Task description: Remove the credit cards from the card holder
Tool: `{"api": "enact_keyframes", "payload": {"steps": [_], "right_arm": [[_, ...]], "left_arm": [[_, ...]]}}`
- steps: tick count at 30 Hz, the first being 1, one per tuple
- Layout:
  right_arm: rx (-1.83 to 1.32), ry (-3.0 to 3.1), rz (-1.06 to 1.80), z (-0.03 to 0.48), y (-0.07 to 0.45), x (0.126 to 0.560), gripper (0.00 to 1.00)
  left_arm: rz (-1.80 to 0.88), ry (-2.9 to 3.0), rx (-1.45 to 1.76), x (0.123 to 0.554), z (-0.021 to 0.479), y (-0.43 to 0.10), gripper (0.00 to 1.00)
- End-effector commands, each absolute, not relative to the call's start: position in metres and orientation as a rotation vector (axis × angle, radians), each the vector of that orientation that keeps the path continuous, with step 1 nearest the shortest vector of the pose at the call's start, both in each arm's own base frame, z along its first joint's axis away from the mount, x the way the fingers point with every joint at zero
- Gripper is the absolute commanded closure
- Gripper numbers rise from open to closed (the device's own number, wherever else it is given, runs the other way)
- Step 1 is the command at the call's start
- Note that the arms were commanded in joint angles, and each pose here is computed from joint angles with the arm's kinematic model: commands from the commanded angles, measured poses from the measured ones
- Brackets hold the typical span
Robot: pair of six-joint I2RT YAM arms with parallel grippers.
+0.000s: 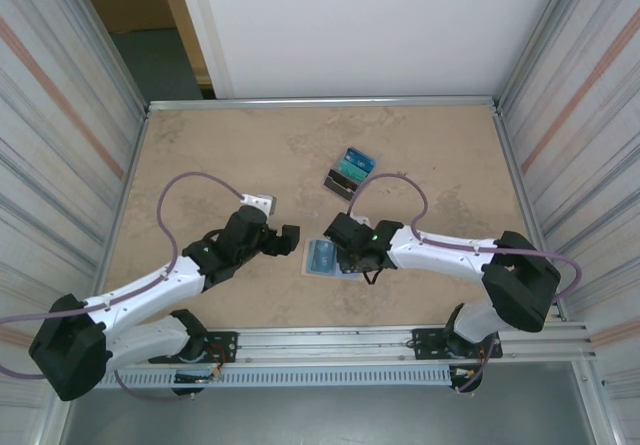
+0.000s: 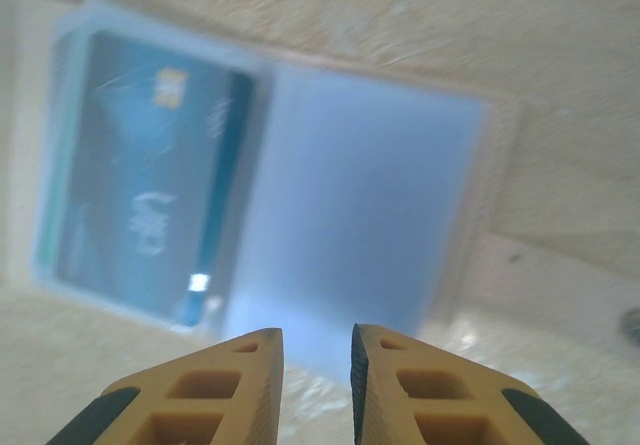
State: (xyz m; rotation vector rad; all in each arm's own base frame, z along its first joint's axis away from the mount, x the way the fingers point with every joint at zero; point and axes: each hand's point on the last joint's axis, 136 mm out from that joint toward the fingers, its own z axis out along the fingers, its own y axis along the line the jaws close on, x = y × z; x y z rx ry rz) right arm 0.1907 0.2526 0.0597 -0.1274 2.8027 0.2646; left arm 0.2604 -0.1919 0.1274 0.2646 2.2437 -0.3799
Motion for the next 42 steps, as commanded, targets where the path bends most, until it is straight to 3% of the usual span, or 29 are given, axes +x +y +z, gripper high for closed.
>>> {"api": "enact_keyframes", "payload": {"steps": [1, 14, 31, 42], "right_arm": [[-0.067, 2.844, 0.322, 0.059, 0.264, 0.183, 0.76], [-0.026, 2.959, 0.291, 0.016, 0.255, 0.177, 0.78], [0.051, 2.969, 0.271, 0.007, 0.221, 0.186, 0.79], [0.059, 2.856, 0.558, 0.048, 0.238, 0.198, 0.81]], "left_arm": [[-0.406, 2.231, 0.276, 0.261, 0.130, -0.198, 0.01], [-0.430, 2.270, 0.314, 0.259, 0.114, -0.212, 0.01], [-0.235, 2.349, 0.449, 0.258, 0.084, -0.228, 0.01], [-0.148, 2.419, 0.513, 0.251, 0.064, -0.227, 0.01]]}}
